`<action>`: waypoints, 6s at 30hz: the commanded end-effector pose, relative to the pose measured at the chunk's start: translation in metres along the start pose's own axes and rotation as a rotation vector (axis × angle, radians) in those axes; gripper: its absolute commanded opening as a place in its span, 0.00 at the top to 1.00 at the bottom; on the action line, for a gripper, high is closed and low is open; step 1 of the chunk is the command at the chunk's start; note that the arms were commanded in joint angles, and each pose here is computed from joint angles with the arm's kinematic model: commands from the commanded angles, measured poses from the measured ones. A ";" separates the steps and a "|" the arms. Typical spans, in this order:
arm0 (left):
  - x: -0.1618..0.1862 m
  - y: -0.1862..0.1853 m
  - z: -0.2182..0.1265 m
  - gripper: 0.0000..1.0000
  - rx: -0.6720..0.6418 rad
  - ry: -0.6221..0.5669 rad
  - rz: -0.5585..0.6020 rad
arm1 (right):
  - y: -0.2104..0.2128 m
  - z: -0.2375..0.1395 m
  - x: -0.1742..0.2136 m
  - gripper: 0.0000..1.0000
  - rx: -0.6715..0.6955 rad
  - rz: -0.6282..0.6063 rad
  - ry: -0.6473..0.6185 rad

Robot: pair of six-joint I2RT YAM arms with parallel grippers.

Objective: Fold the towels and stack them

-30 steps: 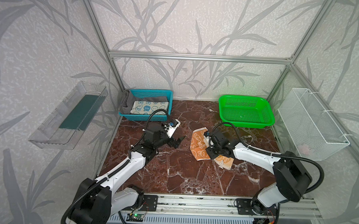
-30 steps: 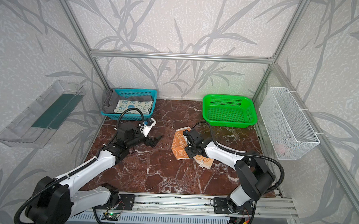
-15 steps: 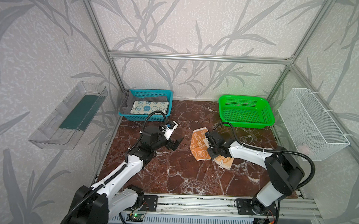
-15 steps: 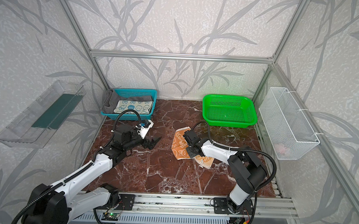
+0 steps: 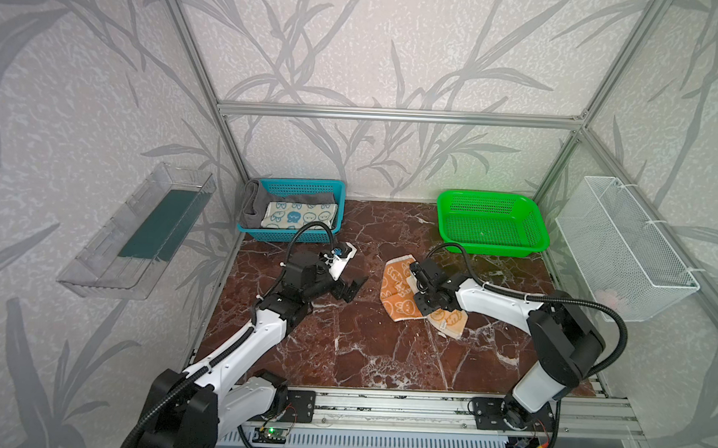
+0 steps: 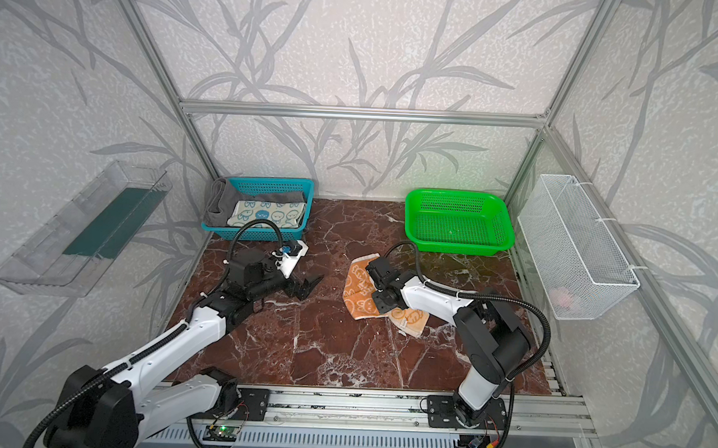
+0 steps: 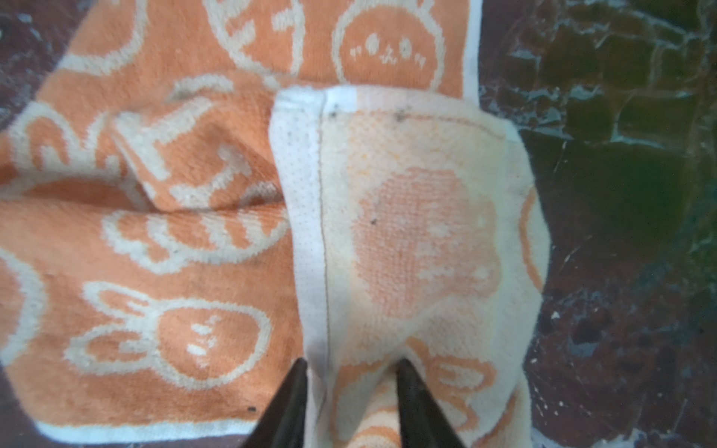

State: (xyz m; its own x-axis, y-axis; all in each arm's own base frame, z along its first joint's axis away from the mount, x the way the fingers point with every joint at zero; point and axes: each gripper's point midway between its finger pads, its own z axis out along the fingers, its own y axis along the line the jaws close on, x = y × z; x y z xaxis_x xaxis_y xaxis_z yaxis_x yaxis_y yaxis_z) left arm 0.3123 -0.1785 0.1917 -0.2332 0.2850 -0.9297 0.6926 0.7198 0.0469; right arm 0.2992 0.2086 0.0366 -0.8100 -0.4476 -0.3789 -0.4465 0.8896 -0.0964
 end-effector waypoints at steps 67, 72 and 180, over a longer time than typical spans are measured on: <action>0.018 -0.098 0.163 0.52 0.223 -0.048 0.928 | 0.008 -0.099 -0.016 1.00 -0.893 0.094 0.022; 0.010 -0.100 0.167 0.51 0.217 -0.086 0.897 | 0.009 -0.096 -0.012 1.00 -0.898 0.100 0.041; 0.057 -0.066 0.149 1.00 0.308 0.388 0.341 | 0.043 -0.094 0.076 0.44 -0.248 -0.879 -0.400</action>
State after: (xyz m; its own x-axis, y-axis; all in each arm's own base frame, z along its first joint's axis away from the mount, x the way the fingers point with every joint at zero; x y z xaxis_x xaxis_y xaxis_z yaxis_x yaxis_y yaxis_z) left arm 0.3548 -0.3044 0.0834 -0.1286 0.7207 -0.6812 0.9176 0.3471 0.1940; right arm 0.1666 0.1979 0.0903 0.0282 -0.8418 -0.5390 -0.9541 0.1382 -0.2657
